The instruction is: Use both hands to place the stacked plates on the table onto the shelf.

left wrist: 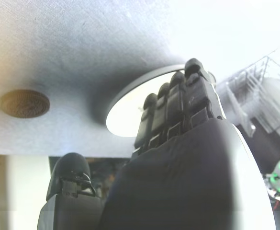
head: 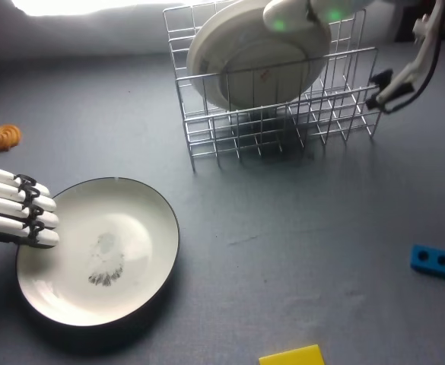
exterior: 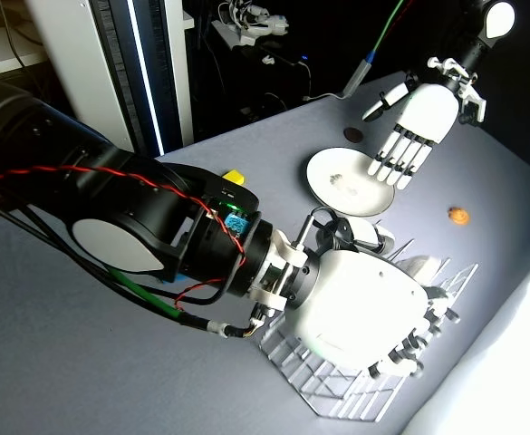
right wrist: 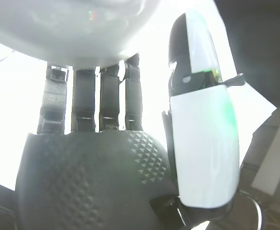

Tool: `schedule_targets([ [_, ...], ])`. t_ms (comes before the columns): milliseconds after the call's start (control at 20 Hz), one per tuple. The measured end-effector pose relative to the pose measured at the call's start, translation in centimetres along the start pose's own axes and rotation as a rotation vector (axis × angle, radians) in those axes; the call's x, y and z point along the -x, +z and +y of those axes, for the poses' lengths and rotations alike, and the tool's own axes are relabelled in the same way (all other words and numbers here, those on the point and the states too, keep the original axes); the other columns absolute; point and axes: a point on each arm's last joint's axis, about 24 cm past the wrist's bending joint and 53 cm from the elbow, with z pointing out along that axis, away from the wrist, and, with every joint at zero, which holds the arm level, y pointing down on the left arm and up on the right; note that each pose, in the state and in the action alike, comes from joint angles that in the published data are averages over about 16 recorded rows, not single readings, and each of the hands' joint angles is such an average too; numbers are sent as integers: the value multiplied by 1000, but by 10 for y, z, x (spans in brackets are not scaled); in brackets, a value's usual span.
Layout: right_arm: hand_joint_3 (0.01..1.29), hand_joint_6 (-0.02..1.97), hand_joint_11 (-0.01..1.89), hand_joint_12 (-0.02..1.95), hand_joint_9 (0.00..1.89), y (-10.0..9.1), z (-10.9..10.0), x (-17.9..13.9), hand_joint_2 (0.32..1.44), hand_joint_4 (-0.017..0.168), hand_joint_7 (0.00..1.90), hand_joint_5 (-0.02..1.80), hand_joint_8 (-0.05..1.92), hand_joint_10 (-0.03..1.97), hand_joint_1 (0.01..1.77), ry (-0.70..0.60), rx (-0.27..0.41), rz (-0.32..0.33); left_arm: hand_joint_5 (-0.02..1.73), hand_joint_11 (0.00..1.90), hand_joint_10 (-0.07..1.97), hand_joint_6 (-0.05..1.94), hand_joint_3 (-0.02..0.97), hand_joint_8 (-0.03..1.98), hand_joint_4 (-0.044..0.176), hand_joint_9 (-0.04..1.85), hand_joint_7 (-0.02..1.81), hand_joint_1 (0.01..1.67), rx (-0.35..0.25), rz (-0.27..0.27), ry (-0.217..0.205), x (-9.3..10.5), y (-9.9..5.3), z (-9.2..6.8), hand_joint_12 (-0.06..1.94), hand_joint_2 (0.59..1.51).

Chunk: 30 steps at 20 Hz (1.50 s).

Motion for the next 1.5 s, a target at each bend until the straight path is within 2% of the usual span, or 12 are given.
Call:
schedule_targets([
  [150,14,6,104,722,398,-3,17,-8,988,-3,439,439,9,5,1104,-59,34,21,17,21,-19,16,16,-9,2,-4,17,16,4,8,-17,-4,2,1,9,1162],
  [350,14,6,26,438,212,-10,42,-32,956,-3,262,284,10,5,1119,-206,92,72,16,22,-28,16,16,-9,1,-15,17,16,11,18,-49,-10,5,3,10,1163],
  [550,14,7,12,180,88,-19,57,-75,926,-3,139,173,9,5,1155,-442,158,147,12,23,-37,9,16,-9,0,-23,14,16,17,31,-98,-19,8,5,13,1163],
  [750,14,7,17,46,34,-33,58,-133,905,-1,71,109,9,5,1196,-726,243,238,8,25,-46,2,16,-10,-2,-26,9,16,22,41,-160,-28,9,7,14,1164],
  [900,14,7,22,8,17,-44,50,-173,894,0,44,87,9,5,1224,-897,305,296,6,26,-52,0,16,-11,-3,-28,7,16,23,45,-212,-33,10,8,9,1165],
  [1100,15,6,28,8,14,-56,25,-218,887,2,30,79,8,5,1257,-1046,349,366,2,25,-59,-1,16,-11,-4,-29,4,16,18,44,-292,-39,10,9,1,1165],
  [1300,14,6,29,13,14,-63,-8,-253,889,3,22,76,8,5,1271,-1111,354,438,1,24,-61,2,16,-11,-4,-31,8,15,8,35,-367,-43,10,10,-10,1166],
  [1500,14,6,29,89,28,-58,-37,-273,890,4,35,90,8,5,1274,-1117,326,492,4,21,-61,9,16,-10,-3,-30,13,15,-3,25,-422,-43,10,10,-24,1165],
])
